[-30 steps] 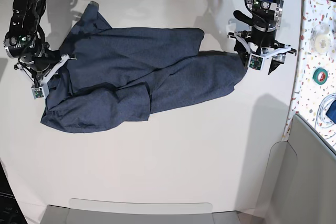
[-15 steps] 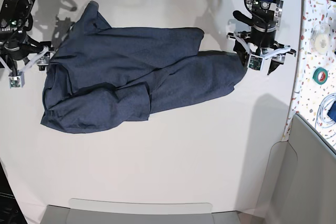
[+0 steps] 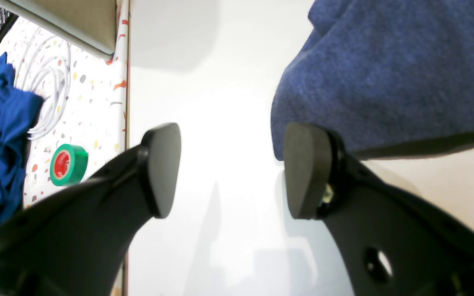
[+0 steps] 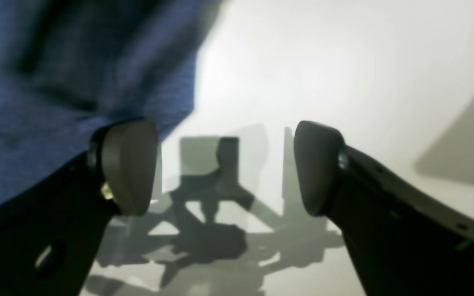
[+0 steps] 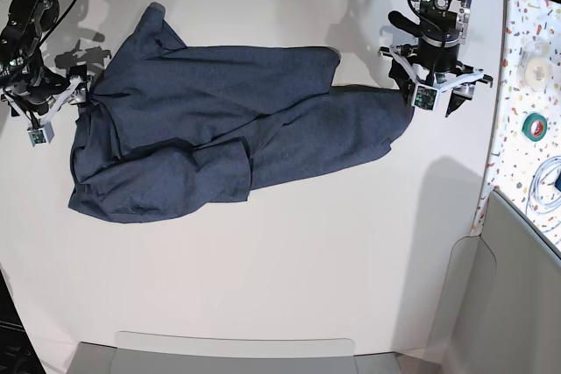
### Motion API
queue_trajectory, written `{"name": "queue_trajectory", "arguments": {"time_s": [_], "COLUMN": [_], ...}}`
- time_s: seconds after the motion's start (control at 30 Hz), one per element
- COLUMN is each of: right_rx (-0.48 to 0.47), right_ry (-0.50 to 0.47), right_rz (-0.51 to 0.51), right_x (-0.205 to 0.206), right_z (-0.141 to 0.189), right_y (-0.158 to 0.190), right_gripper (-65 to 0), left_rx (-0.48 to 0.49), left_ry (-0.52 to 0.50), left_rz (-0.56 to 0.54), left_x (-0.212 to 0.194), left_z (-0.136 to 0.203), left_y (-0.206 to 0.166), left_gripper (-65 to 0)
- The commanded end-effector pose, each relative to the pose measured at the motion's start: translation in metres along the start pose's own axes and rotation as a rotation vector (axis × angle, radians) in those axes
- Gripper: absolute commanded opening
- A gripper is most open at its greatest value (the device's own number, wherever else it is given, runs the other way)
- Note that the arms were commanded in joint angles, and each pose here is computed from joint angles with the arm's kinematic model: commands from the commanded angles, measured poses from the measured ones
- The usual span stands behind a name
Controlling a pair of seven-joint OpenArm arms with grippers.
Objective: Layout the t-shirt on the table in an organized manner, then fold the t-shirt properly
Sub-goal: 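Release and move the right gripper to the bunched t-shirt fold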
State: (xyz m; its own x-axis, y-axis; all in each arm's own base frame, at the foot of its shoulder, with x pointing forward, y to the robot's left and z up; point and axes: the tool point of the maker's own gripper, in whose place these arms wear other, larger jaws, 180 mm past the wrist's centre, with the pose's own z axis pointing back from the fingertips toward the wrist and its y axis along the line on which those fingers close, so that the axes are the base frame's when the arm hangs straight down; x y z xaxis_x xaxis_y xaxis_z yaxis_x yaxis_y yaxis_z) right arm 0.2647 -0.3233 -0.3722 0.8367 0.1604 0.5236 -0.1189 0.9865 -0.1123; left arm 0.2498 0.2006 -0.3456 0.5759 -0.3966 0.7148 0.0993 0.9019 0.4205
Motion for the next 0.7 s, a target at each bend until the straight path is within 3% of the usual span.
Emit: {"name": "queue_trajectory", "arguments": {"time_s": [0.0,0.17,0.3,0.67], "right_rx": [0.009,0.193,0.271,0.288], "right_ry": [-0.067,-0.133,-0.155,-0.228], "right_rz": [-0.004,-0.204,-0.349,-0.358], "right_x": [0.019,0.022,0.021,0.057], "right_z": [0.004,-0.014,-0.027,-0.027], "right_y": [-0.006,0.006,0.003,0.001], "right_gripper": [-14.1,-14.1,-14.1,-14.1], "left_rx": [0.02,0.017,0.018,0.016], "left_ry": [-0.037,-0.036,-0.036,-0.036], "left_rz": [-0.003,-0.004,-0.004,-0.006], "left_x": [0.01,0.009,0.009,0.009], "left_z": [0.002,0.002,0.002,0.002], "left_y": [0.007,0.005,0.006,0.005], "left_gripper": [-26.4,-26.4,-26.4,-26.4]}}
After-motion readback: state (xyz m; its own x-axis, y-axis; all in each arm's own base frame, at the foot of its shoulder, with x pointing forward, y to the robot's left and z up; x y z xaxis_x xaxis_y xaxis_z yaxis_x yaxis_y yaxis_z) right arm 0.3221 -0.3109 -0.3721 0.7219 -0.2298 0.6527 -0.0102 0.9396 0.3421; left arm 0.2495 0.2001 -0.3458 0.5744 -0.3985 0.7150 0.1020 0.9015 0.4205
